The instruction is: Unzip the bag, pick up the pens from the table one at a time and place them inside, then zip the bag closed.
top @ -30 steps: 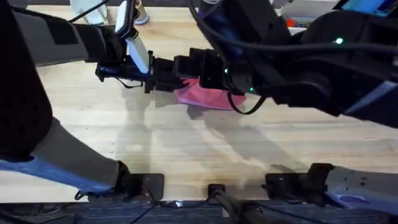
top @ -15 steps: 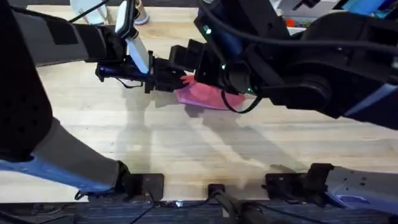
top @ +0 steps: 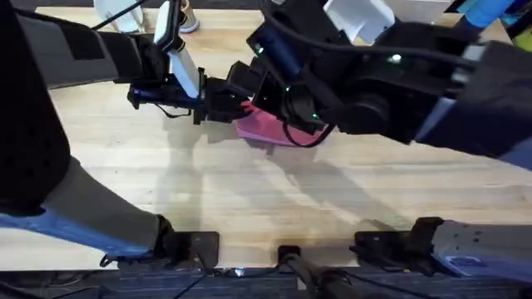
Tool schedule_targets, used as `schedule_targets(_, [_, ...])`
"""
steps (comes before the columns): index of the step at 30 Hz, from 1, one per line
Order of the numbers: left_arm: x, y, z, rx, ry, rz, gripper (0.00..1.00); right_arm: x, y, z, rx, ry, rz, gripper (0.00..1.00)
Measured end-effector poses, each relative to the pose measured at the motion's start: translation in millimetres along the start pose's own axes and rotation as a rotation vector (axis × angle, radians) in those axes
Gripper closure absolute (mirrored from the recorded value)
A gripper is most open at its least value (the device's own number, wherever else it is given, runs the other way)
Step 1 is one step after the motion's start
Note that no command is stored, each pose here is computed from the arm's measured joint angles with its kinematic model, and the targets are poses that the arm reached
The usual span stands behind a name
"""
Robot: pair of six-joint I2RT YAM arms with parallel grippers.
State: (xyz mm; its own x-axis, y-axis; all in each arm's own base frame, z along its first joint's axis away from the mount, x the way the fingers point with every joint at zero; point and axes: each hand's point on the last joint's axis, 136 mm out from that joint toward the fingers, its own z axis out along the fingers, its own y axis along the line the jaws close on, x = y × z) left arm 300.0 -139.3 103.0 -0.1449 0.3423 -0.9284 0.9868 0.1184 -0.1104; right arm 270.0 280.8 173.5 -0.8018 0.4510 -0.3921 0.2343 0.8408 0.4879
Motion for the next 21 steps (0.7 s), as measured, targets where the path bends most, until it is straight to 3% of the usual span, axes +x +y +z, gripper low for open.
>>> schedule_targets(10, [0.0,0.1,0,0.000,0.000,0.000,0.958,-6,-2,13,0.014,-0.011,0.096,0.006])
schedule_targets(16, [-0.1,0.0,0,0.000,0.000,0.000,0.958,4,-11,32,0.067,0.014,0.108,0.013])
schedule_targets(21, [0.1,0.0,0,0.000,0.000,0.000,0.958,7,-14,38,0.084,0.021,0.126,0.090])
